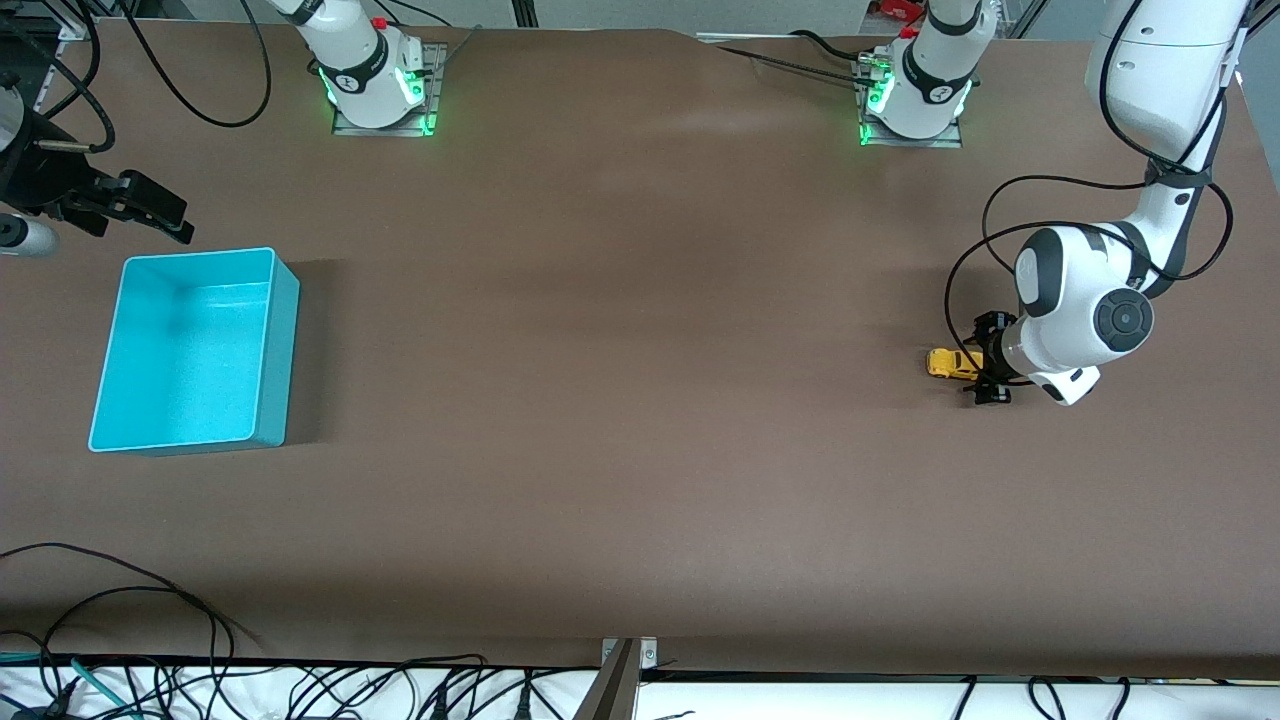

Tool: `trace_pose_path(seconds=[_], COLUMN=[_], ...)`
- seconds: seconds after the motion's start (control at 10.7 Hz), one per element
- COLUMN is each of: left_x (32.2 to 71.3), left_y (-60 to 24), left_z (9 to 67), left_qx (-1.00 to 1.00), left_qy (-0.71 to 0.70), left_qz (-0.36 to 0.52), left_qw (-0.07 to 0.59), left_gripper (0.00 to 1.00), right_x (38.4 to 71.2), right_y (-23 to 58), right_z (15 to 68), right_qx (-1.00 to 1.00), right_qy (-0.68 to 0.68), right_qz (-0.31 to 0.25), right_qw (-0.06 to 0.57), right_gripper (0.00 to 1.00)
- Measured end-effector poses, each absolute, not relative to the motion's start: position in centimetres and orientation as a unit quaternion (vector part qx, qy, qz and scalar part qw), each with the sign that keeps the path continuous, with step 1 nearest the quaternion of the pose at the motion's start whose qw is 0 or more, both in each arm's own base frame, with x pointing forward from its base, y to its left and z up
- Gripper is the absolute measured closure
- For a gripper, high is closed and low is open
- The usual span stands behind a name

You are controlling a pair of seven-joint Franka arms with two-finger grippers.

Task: Wind up and store yellow beetle car
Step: 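Lower the left gripper over the yellow beetle car, then grip the yellow car with the left gripper and press it onto the table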

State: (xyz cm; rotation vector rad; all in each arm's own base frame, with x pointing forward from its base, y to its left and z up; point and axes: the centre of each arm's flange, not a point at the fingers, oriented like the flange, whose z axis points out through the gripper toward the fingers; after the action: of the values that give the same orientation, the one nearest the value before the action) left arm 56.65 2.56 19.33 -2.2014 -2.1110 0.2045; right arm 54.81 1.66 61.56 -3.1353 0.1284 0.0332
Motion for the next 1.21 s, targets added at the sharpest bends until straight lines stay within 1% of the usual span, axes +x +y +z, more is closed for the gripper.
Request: trace_pose_path(seconds=[0.09,0.19,0.47,0.56,0.84,1.03,1.21], left_x=[56.6,56.6,56.8,57.1,57.4,57.0,57.9], left_y=[2.5,2.5,2.3,1.1,-7.1,-11.7,-13.3], left_z=[19.4,19.5,20.0,21.0,23.5,22.6,20.5], left_qx=[-0.72,-0.72,-0.714,-0.71,-0.695,-0.699,-0.694], left_qy=[-0.69,-0.69,-0.696,-0.701,-0.716,-0.712,-0.717], left_qz=[0.067,0.067,0.061,0.056,0.057,0.065,0.071], left_qw=[0.042,0.042,0.037,0.028,0.003,0.007,0.011], left_gripper=[0.48,0.57,0.59,0.59,0.59,0.59,0.59], right_x=[54.8,54.8,54.8,54.8,54.8,54.8,54.8], right_y=[1.7,1.7,1.6,1.6,1.6,1.5,1.5], right_z=[61.6,61.6,61.6,61.6,61.6,61.6,61.6], right_qx=[-0.999,-0.999,-0.999,-0.999,-0.999,-0.999,-0.999], right_qy=[0.041,0.041,0.041,0.041,0.042,0.042,0.042], right_qz=[0.011,0.011,0.011,0.011,0.011,0.01,0.01], right_qw=[0.002,0.002,0.002,0.002,0.002,0.002,0.002], right_gripper=[0.0,0.0,0.0,0.0,0.0,0.0,0.0])
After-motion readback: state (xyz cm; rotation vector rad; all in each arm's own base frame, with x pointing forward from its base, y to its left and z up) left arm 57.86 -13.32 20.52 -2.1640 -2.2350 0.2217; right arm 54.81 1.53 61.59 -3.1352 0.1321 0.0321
